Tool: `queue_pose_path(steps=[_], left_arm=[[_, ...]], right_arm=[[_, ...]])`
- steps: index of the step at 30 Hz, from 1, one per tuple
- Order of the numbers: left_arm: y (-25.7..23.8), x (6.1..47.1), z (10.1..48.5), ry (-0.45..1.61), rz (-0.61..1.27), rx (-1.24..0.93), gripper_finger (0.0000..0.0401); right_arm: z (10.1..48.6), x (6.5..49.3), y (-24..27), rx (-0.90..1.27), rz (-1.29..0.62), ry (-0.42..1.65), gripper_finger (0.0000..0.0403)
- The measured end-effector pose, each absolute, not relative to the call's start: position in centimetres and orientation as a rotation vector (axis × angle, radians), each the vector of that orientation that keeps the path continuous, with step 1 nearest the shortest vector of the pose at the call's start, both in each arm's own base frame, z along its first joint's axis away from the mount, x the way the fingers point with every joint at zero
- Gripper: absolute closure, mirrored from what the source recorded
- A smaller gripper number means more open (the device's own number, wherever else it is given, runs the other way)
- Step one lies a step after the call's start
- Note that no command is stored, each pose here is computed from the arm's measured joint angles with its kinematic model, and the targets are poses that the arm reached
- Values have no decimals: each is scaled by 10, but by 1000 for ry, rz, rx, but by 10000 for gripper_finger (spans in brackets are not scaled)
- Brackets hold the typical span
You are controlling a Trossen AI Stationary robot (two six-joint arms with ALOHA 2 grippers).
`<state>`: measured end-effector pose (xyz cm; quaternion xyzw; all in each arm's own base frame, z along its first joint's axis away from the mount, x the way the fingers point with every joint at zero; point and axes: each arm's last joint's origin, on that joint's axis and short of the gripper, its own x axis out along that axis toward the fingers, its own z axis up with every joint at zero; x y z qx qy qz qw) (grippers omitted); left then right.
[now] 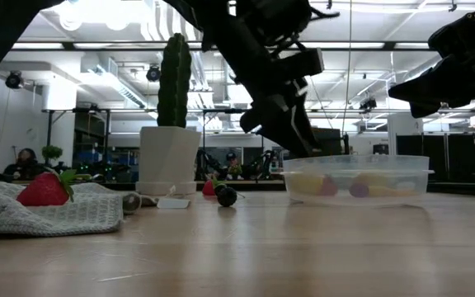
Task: Pick and placing Produce into tupperware
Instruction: Put the bottom red strawberry into the transparent container
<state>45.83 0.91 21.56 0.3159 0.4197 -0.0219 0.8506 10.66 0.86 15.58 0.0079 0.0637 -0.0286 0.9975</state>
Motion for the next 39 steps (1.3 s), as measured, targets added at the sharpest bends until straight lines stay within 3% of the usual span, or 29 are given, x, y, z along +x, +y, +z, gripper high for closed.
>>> queue_pose_path(steps=[16, 20, 32, 39], left_arm=[[3, 413, 246, 1132, 79, 658, 122], [-5, 391, 260, 1231, 168, 560, 122], [-63, 324, 318, 1147, 284, 167, 122], [-108, 308, 320, 1102, 279, 53, 122]], right_arm=[[154, 107, 9, 22, -58, 143, 394], [154, 108, 9, 21, -58, 147, 394], [154, 108, 9, 22, -58, 144, 394], [154, 108, 9, 21, -58, 143, 394]])
